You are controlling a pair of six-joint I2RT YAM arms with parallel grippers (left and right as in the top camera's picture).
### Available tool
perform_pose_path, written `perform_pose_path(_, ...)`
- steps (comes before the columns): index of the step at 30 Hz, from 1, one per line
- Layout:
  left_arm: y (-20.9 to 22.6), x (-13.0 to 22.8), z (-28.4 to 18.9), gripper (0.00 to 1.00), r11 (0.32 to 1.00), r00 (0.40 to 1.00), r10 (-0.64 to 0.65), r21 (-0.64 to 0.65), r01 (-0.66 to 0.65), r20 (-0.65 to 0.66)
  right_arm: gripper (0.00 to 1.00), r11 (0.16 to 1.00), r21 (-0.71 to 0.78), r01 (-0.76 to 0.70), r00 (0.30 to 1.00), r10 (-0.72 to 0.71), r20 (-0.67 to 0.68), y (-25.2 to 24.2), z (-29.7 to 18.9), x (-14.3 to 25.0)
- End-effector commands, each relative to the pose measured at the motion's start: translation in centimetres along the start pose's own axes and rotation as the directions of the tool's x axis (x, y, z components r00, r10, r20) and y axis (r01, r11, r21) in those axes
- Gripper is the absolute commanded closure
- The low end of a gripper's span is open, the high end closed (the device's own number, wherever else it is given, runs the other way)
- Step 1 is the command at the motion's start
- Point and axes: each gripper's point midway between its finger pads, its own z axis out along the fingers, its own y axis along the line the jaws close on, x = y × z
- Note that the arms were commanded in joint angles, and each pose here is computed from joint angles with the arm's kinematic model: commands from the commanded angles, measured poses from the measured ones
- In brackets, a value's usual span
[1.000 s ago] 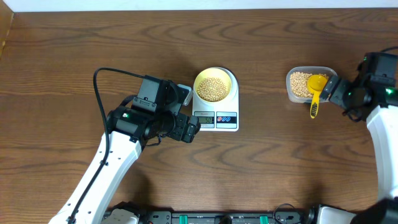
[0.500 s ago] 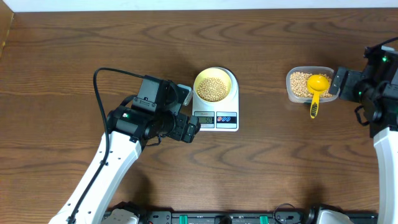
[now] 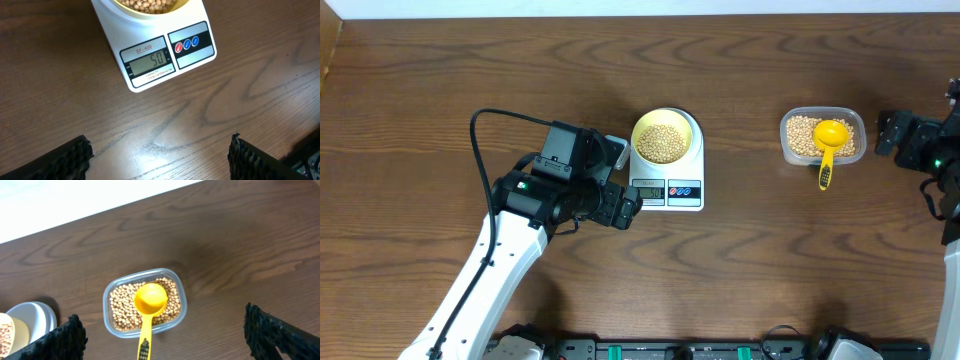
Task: Scoop item into bowl and weigh 50g on scale
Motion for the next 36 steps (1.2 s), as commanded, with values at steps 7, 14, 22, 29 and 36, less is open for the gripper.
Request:
perform_pose_path(7,-0.1,0.2,-0.2,0.11,1.0,1.0,-0.005,0.007,0.005,0.003,0.01,0.981,0.004,-0.192,0.976,0.191,-0.104,0.3,-0.5,2.5)
perform_pose_path(14,-0.1,0.2,-0.2,0.11,1.0,1.0,-0.005,0.007,0.005,0.003,0.01,0.947,0.055,-0.317,0.918,0.321,-0.232,0.5,-1.0,5.8)
perform_pose_path(22,-0.1,0.2,-0.2,0.11,1.0,1.0,-0.005,0.007,0.005,0.003,0.01,0.942,0.065,-0.328,0.901,0.333,-0.278,0.6,-1.4,7.0)
perform_pose_path(29,-0.1,0.2,-0.2,0.11,1.0,1.0,-0.005,0.007,0.005,0.003,0.01,0.942,0.065,-0.328,0.901,0.333,-0.278,0.6,-1.4,7.0)
perform_pose_path(36,-0.1,0.2,-0.2,0.11,1.0,1.0,-0.005,0.007,0.005,0.003,0.01,0.942,0.065,-0.328,0.901,0.333,-0.278,0.6,-1.3,7.0)
